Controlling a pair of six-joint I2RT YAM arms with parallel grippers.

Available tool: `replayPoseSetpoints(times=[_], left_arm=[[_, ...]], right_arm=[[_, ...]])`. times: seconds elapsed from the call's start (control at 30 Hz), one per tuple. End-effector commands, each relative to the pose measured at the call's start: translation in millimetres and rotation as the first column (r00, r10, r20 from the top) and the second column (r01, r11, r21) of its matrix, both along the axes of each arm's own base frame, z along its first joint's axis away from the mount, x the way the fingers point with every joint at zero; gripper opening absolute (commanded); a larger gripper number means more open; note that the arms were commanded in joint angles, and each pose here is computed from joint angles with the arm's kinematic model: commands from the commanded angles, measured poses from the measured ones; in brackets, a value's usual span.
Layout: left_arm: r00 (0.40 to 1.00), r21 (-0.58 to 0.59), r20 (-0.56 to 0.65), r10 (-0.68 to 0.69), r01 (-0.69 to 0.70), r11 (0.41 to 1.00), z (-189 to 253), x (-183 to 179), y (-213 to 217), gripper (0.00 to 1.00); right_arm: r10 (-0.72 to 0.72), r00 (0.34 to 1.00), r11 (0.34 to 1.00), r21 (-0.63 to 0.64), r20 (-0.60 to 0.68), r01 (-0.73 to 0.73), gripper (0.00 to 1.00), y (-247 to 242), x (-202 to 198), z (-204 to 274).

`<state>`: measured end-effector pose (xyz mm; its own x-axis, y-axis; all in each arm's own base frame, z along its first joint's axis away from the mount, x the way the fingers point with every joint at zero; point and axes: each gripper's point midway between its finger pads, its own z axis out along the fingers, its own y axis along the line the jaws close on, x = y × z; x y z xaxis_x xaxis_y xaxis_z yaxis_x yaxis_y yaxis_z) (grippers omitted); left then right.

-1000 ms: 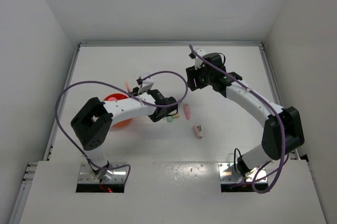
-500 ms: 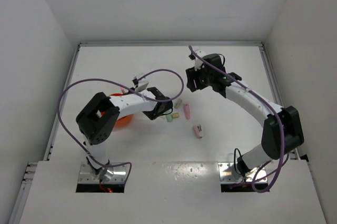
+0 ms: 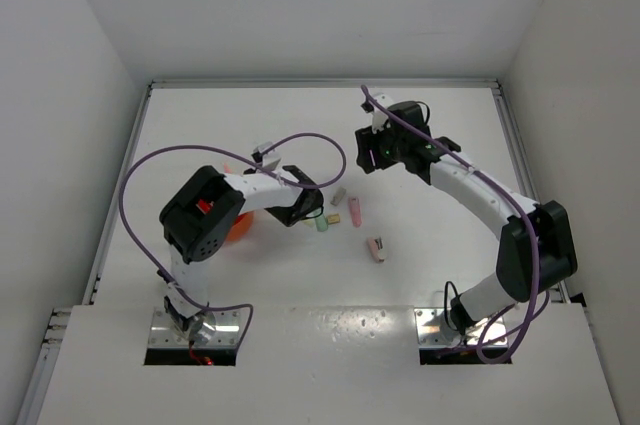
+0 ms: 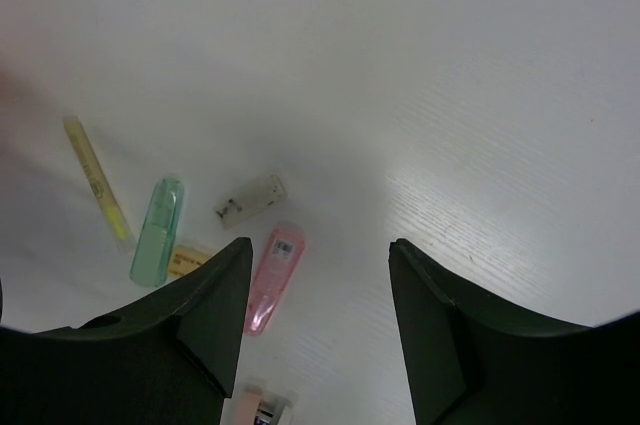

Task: Sort the stationery into containers
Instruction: Place the pen in the storage box.

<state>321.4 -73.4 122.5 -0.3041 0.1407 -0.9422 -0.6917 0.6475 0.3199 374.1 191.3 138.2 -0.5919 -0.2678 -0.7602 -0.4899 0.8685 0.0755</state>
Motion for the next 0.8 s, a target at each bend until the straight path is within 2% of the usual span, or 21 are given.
replayPoseSetpoints(times=[0.0,0.07,0.1,0.2,0.53,0.77], left_arm=[[0.978,0.163,0.171,-0.12,0.092,0.982,40.2,23.4,-5.4,0.0],[0.978,0.164,0.17,-0.12,0.092,0.982,38.9,25.1,-7.0,0.0],[0.978,0.164,0.17,-0.12,0.092,0.982,38.9,25.1,-7.0,0.06],[0.978,0.164,0.17,-0.12,0.092,0.982,38.9,25.1,-7.0,0.15],[0.978,0.151,0.173,-0.114,0.088,0.985,40.5,24.1,-6.3,0.34],[0.977,0.146,0.181,-0.111,0.085,0.986,45.8,23.1,-5.4,0.36]], right_arm=[[0.004,1.0,0.999,0.04,0.022,-0.005,0.57,4.3,5.2,7.7],[0.004,1.0,0.999,0.041,0.022,-0.005,0.57,4.4,5.2,7.7],[0.004,1.0,0.999,0.041,0.022,-0.005,0.57,4.4,5.2,7.7],[-0.005,1.0,0.999,0.041,0.022,0.005,0.57,0.9,7.0,7.7],[-0.004,1.0,0.999,0.048,0.007,0.004,0.57,1.9,4.4,6.4],[-0.006,1.0,0.999,0.053,0.005,0.006,0.57,-0.2,5.4,6.6]])
